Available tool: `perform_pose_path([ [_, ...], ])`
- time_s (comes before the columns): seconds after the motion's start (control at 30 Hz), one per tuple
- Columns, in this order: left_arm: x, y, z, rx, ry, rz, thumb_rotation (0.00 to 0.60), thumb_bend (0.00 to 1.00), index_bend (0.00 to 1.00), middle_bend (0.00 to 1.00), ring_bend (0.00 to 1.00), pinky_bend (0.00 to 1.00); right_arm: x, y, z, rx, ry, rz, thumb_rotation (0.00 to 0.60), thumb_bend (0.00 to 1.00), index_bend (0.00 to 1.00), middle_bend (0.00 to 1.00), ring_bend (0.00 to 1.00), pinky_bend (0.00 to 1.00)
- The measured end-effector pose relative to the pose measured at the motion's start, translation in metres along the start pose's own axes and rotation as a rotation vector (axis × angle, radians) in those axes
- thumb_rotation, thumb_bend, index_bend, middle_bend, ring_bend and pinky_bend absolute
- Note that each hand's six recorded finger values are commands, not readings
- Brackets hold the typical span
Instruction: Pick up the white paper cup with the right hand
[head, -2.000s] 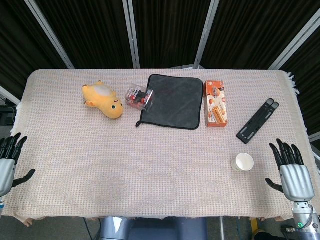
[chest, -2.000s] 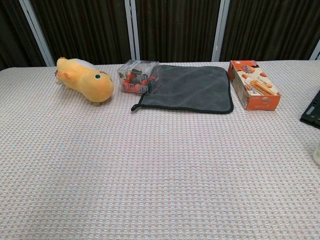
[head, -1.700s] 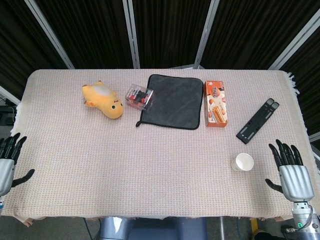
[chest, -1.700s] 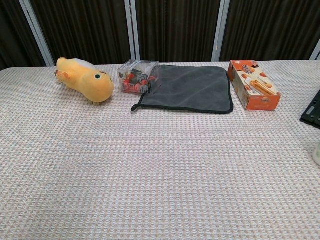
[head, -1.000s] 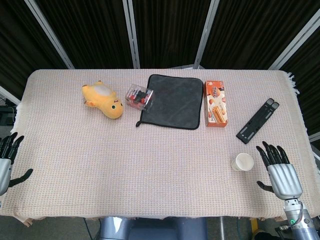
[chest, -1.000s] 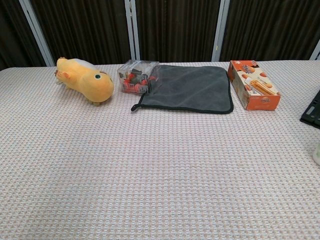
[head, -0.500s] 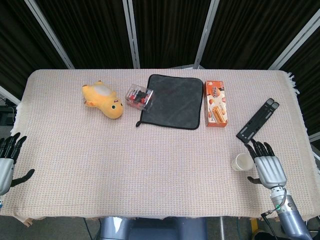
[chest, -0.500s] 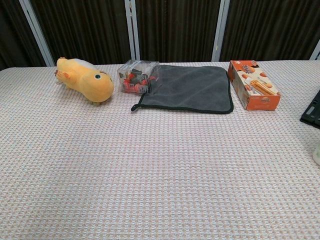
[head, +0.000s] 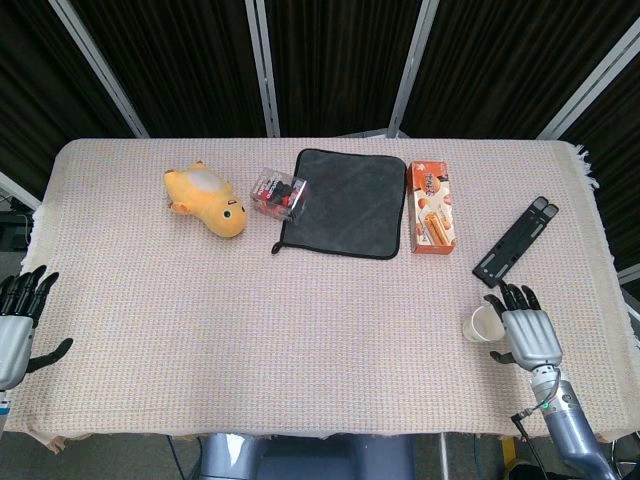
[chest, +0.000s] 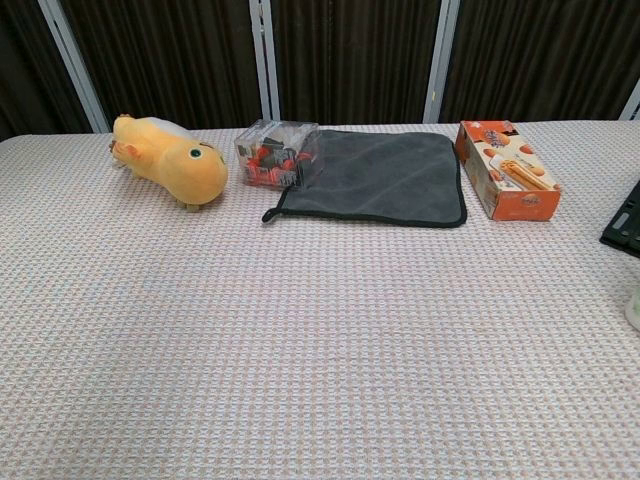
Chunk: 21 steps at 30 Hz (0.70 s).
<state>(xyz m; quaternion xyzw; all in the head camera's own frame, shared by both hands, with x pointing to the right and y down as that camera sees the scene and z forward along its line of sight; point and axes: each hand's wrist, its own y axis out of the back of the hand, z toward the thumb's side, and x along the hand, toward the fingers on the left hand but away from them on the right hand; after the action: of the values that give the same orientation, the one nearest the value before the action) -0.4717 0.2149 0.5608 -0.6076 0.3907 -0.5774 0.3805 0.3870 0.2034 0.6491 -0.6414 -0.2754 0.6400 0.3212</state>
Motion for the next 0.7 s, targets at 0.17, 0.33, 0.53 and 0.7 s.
perform_pose_path([
  [0.17, -0.001, -0.001, 0.001, 0.003, -0.002, -0.003, 0.600, 0.15, 0.00, 0.00, 0.00, 0.00, -0.004, -0.002, -0.003, 0.012, -0.012, 0.002, 0.600, 0.16, 0.27, 0.02, 0.00, 0.00],
  [0.33, 0.000, 0.000, 0.000, 0.003, 0.000, 0.000, 0.600, 0.15, 0.00, 0.00, 0.00, 0.00, -0.008, -0.007, -0.004, 0.009, -0.022, 0.012, 0.600, 0.24, 0.41, 0.12, 0.00, 0.00],
  [0.53, 0.000, -0.001, 0.001, 0.005, -0.002, -0.002, 0.600, 0.15, 0.00, 0.00, 0.00, 0.00, -0.008, -0.005, 0.003, -0.017, -0.002, -0.013, 0.600, 0.23, 0.48, 0.16, 0.00, 0.00],
  [0.7, 0.000, -0.002, 0.001, 0.003, -0.002, -0.003, 0.600, 0.15, 0.00, 0.00, 0.00, 0.00, -0.007, 0.004, 0.011, -0.050, 0.023, -0.060, 0.600, 0.23, 0.48, 0.17, 0.00, 0.00],
])
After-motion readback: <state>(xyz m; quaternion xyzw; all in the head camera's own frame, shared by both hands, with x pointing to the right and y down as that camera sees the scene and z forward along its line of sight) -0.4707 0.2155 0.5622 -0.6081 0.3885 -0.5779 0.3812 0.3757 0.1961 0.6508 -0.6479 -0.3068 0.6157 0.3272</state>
